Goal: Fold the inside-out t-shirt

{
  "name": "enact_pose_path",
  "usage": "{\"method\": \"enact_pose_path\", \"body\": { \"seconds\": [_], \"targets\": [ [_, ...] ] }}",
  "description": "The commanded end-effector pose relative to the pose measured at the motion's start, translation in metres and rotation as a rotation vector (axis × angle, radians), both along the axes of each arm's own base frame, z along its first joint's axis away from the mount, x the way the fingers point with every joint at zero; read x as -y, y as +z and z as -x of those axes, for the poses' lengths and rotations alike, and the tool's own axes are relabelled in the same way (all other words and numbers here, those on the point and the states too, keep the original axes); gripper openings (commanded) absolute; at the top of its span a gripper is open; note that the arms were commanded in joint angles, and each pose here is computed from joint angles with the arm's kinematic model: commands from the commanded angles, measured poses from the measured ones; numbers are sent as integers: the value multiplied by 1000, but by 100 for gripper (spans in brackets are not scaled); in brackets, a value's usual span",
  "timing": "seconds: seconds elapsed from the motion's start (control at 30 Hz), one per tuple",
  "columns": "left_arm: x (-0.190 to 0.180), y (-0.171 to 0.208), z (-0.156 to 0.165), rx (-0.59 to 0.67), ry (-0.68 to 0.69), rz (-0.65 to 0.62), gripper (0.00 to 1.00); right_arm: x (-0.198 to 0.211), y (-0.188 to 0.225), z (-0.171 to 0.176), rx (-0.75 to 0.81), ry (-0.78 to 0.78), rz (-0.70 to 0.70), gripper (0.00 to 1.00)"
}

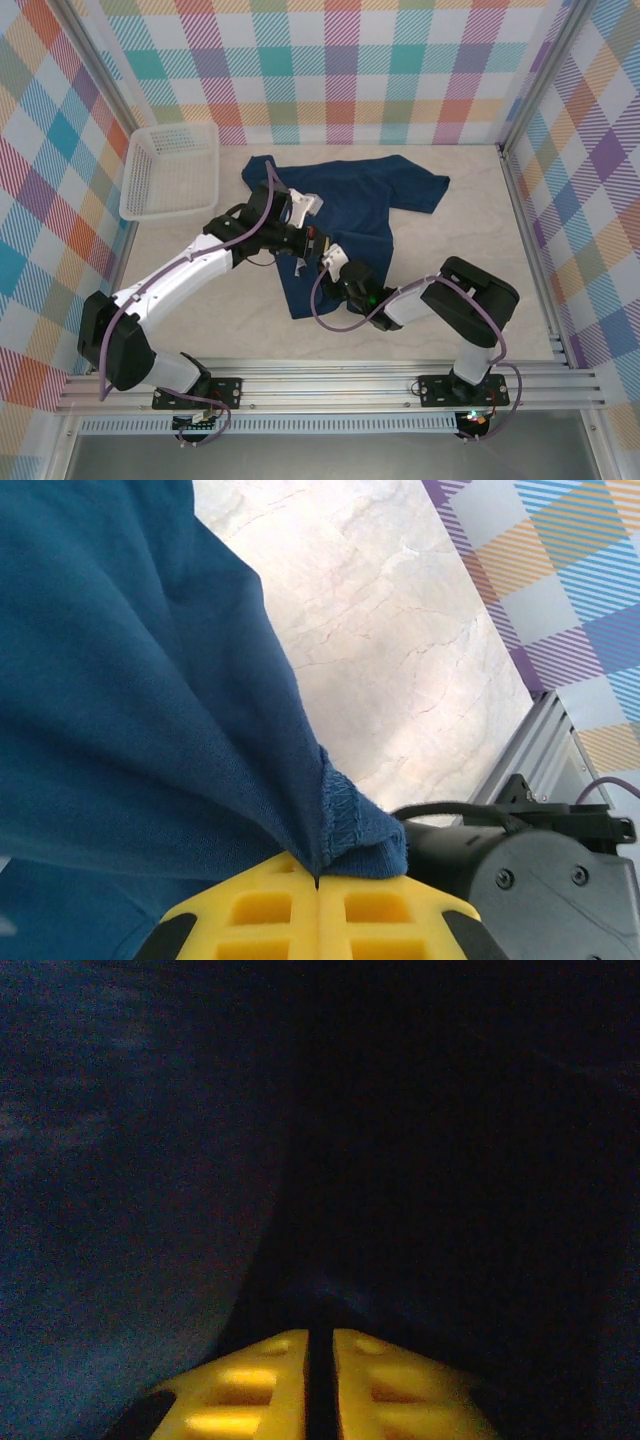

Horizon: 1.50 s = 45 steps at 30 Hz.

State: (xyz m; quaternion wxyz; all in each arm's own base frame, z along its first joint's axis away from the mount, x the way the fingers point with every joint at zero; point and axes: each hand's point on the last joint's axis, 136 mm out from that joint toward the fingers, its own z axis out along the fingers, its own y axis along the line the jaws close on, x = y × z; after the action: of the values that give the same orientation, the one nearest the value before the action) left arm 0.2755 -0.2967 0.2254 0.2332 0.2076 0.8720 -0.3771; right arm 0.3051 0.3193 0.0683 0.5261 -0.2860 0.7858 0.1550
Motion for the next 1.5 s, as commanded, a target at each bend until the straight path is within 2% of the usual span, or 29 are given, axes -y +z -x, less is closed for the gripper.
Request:
{"method": "enact_pose_path", "body": {
  "seconds": [0.0,0.23,0.47,0.83,1.0,1.2,1.47],
  "targets": [
    [-2,12,5,7,-38,9,0,10,14,-23,26,-116,-20,13],
    [-1,33,8,83,-75,31,0,33,1,-33,-22,-240,31,12],
    [5,52,5,72,-54,95,0,17,-7,-29,30,-148,173,13],
    [6,50,-10,57,19,83,0,-30,-11,-13,68,21,236,19],
    [8,55,-4,61,-15,97,0,-29,-16,-17,36,-5,222,20],
    [-11,58,5,123,-2,38,0,-3,-16,-35,-84,-83,93,18],
    [-30,51,4,192,35,-45,0,4,2,-38,-125,-14,-75,19]
  ]
}}
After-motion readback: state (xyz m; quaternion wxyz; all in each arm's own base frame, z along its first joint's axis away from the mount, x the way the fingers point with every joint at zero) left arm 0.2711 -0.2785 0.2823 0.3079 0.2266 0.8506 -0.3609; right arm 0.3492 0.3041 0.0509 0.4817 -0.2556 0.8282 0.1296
